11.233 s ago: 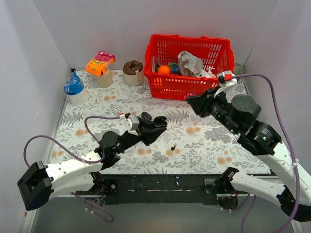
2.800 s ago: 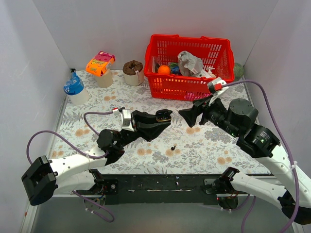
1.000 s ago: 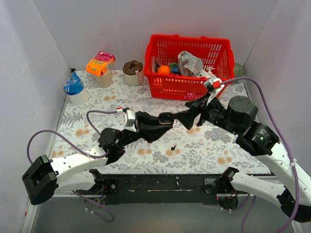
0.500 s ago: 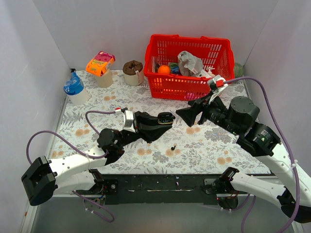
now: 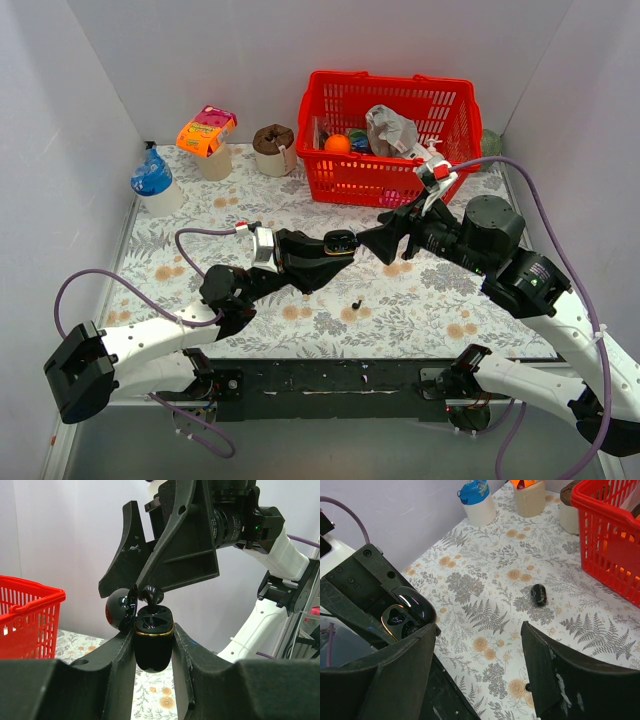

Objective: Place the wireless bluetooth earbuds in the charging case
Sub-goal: Adjust the earbud with the charging case.

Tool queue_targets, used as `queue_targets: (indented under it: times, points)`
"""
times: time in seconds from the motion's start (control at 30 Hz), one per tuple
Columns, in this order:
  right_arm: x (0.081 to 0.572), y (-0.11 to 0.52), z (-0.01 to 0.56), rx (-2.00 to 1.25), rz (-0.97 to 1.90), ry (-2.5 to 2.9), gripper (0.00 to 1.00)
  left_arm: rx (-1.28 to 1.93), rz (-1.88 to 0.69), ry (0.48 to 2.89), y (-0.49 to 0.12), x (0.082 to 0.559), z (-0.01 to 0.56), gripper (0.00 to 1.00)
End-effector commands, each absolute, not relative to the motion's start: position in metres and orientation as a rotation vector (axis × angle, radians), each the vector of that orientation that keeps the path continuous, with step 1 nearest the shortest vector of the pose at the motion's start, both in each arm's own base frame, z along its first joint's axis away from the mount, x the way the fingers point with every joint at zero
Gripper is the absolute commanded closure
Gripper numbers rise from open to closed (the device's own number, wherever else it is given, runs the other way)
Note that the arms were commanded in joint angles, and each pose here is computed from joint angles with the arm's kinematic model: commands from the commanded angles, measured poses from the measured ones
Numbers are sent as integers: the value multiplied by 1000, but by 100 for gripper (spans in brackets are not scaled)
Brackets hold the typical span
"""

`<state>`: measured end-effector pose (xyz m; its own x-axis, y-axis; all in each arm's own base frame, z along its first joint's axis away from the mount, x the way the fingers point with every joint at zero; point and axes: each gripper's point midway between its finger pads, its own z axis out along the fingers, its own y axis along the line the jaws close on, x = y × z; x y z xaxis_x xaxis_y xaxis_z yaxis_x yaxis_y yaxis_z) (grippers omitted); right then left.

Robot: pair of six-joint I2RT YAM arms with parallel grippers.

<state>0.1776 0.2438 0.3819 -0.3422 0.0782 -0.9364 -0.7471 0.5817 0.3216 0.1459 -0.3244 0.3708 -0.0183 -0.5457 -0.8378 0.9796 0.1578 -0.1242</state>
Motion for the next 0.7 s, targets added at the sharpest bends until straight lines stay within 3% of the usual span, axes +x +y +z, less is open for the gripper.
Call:
queue_targets:
  times: [0.0,0.67]
  points:
    - [166,245,405,-584,1003,1663,24,593,-1330,874,-322,146,383,100]
    - [156,253,413,-622,1079,1641,24,602,-1343,900,-330,150,376,100]
